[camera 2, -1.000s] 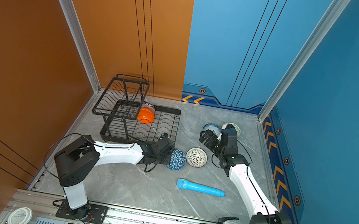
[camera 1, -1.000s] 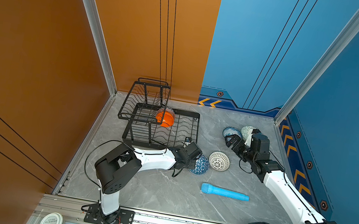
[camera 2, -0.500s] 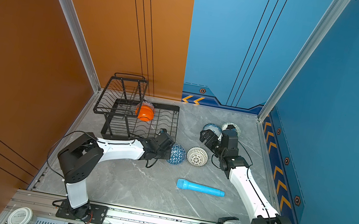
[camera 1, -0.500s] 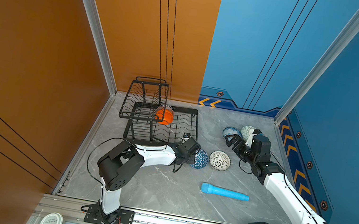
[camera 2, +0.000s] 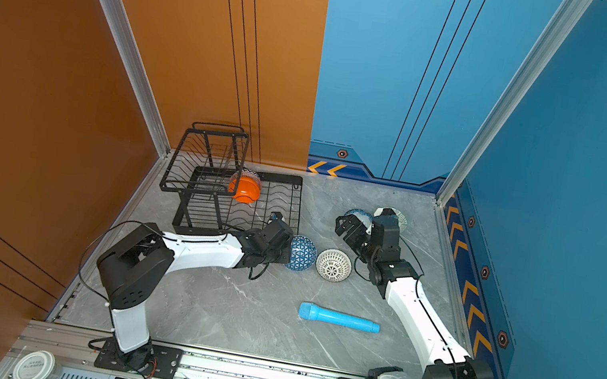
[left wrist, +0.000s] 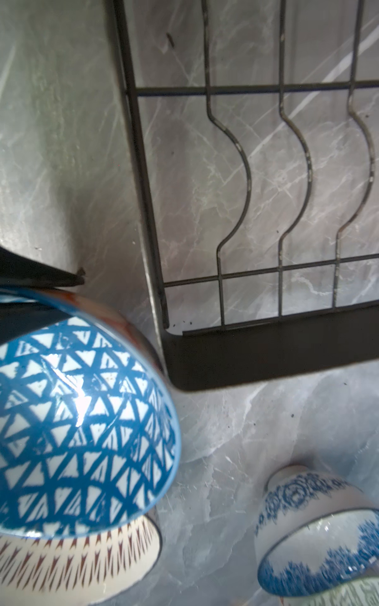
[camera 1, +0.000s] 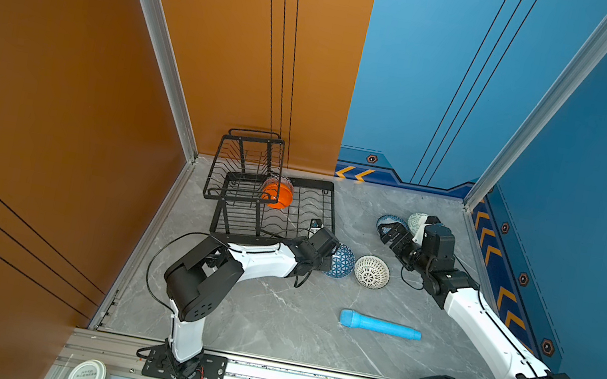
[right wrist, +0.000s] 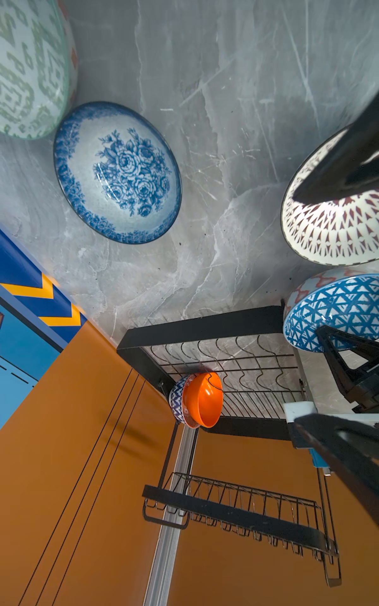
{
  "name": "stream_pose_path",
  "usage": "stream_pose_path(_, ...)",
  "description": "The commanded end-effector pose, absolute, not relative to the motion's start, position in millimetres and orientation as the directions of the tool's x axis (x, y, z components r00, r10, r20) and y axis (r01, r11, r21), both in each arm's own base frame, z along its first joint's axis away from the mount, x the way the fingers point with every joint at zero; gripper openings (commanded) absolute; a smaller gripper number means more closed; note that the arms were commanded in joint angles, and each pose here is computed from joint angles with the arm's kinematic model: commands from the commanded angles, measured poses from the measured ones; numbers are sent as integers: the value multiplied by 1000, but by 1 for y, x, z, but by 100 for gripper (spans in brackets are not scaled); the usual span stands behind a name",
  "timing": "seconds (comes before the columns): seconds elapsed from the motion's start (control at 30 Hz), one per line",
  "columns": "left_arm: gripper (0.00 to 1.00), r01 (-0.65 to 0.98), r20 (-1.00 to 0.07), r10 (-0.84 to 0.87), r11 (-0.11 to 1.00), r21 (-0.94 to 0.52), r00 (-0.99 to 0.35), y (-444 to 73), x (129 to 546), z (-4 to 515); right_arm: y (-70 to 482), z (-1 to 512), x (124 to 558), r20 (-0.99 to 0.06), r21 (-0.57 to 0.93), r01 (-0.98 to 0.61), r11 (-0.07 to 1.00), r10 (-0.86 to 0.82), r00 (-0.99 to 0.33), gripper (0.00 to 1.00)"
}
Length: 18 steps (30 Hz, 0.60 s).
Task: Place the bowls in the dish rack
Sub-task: 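Grip the rim of the blue triangle bowl with the left gripper, then lift the triangle bowl with the left while the right gripper grips its rim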
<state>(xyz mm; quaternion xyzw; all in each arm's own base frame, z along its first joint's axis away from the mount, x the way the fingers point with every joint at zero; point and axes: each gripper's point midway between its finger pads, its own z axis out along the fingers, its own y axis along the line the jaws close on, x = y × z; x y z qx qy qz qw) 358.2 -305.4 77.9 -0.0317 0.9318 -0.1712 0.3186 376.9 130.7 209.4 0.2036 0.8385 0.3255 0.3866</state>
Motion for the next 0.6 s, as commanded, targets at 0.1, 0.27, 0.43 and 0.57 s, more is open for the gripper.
stream_pose_path(0.1, 0, 88, -696, -265, 900, -427, -668, -305, 366, 144, 151, 240, 382, -495, 752, 58, 657, 621, -608, 100)
stream_pose_path(0.27, 0, 118, -762, -305, 888, -444, -572, -301, 365, 181, 164, 267, 382, -471, 796, 35, 604, 655, -590, 100)
stream_pose_path(0.43, 0, 136, -855, -340, 898, -419, -393, -294, 371, 231, 182, 303, 378, -451, 841, -23, 540, 678, -580, 100)
stream_pose_path(0.57, 0, 114, -915, -345, 920, -374, -210, -282, 373, 256, 196, 327, 375, -434, 867, -62, 495, 689, -580, 100)
